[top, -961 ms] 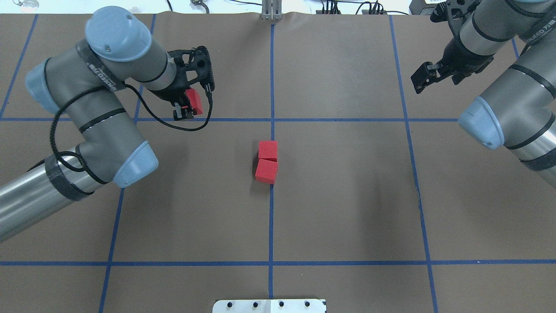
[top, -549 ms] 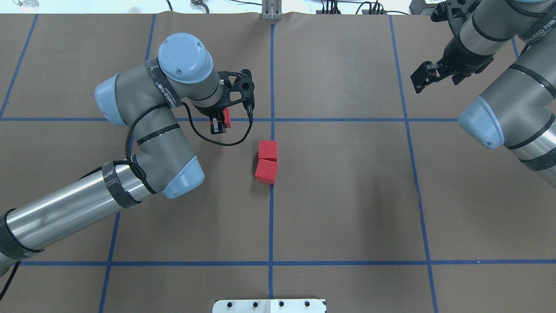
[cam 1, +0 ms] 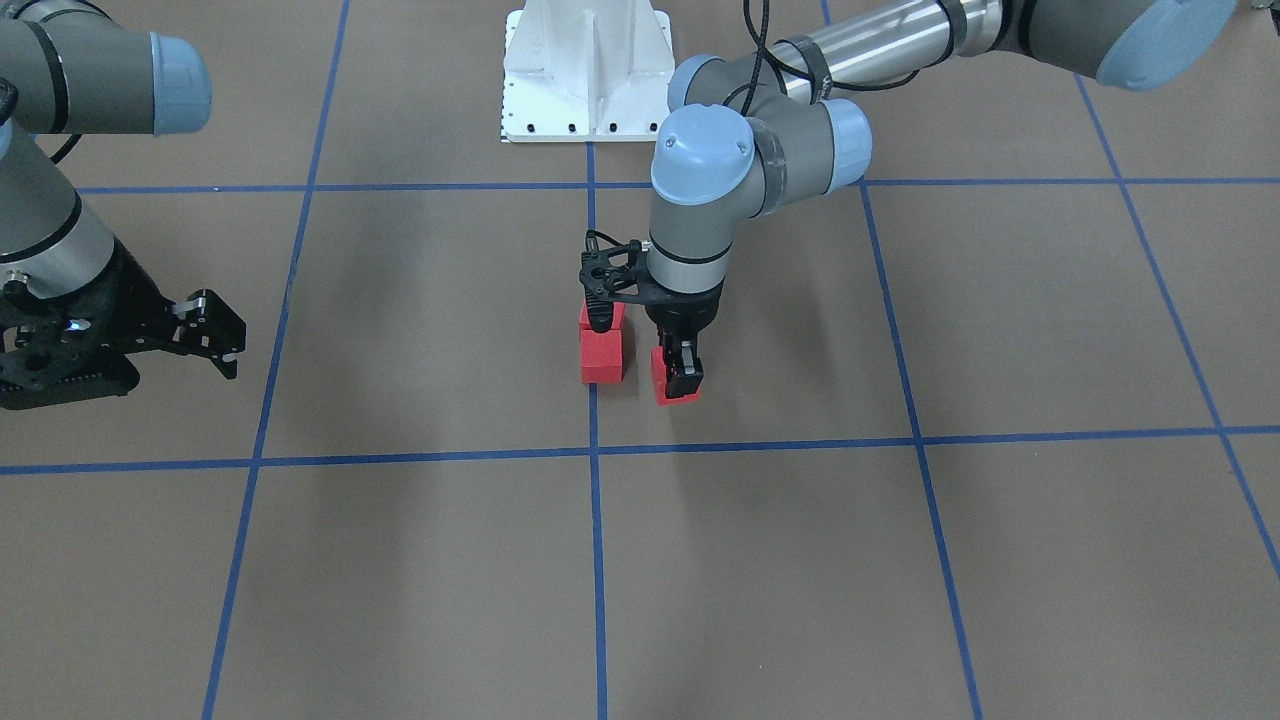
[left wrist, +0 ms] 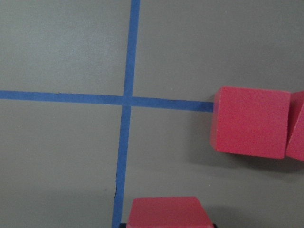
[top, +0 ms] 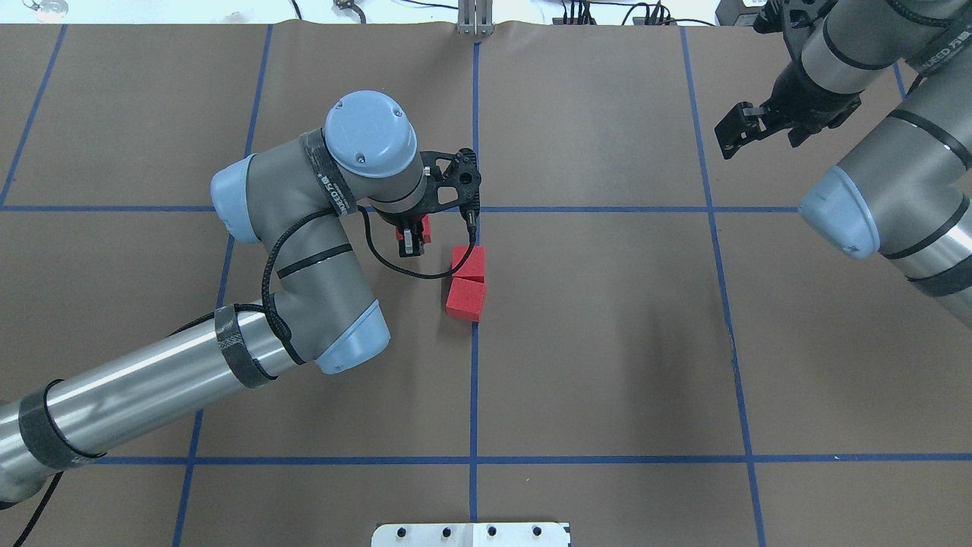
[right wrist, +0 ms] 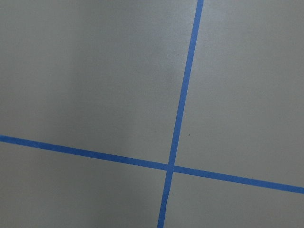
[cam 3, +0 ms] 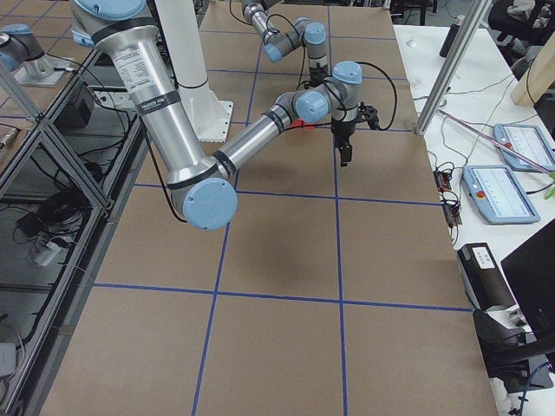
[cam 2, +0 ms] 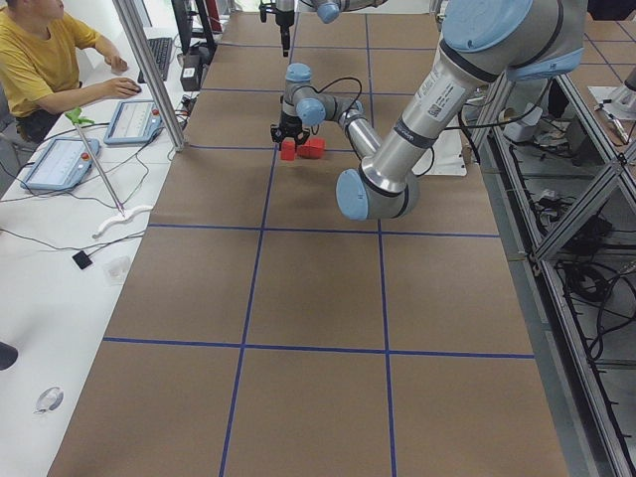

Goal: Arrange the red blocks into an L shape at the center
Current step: 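Lower the red cube beside the center cube's far-left side, then hold the red cube in place against the center cubes with the left gripper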

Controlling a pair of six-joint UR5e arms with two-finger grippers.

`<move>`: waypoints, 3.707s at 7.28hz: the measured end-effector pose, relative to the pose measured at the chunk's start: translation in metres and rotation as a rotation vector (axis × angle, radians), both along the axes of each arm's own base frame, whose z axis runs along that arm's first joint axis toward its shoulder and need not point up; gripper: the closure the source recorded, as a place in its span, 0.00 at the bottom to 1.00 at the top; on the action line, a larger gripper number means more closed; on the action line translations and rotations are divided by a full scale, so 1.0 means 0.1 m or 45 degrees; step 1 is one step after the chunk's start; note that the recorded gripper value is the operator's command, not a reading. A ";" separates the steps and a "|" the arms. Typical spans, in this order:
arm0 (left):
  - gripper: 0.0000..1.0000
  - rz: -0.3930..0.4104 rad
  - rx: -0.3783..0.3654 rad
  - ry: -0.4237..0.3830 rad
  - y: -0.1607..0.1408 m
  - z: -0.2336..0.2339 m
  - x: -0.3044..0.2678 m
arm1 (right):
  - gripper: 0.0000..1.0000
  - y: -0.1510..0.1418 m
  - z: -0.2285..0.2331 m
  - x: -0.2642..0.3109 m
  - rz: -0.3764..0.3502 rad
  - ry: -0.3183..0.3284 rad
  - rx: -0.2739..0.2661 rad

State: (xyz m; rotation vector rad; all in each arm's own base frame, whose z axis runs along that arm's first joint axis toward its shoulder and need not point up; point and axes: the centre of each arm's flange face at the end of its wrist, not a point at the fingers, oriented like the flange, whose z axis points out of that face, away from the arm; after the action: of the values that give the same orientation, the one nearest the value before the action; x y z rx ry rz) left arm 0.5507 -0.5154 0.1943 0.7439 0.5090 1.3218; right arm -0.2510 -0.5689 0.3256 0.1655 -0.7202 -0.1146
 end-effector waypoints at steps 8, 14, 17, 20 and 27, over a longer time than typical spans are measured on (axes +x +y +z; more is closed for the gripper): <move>1.00 0.069 -0.151 -0.123 0.01 -0.12 0.27 | 0.00 -0.03 0.00 0.09 0.037 -0.003 -0.012; 1.00 0.130 -0.128 -0.106 0.26 -0.11 0.53 | 0.00 -0.06 0.02 0.16 0.053 0.000 -0.015; 1.00 0.129 -0.131 -0.104 0.26 -0.11 0.53 | 0.00 -0.06 0.02 0.17 0.055 0.000 -0.016; 0.96 0.128 -0.133 -0.105 0.26 -0.10 0.54 | 0.00 -0.06 0.02 0.17 0.056 0.001 -0.016; 0.94 0.132 -0.118 -0.083 0.24 -0.05 0.61 | 0.00 -0.06 0.02 0.17 0.058 0.001 -0.018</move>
State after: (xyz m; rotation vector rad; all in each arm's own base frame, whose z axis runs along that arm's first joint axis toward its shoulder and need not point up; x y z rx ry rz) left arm 0.6116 -0.4914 0.1891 0.6027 0.5591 1.4041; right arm -0.2338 -0.5752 0.3280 0.1681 -0.7158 -0.0661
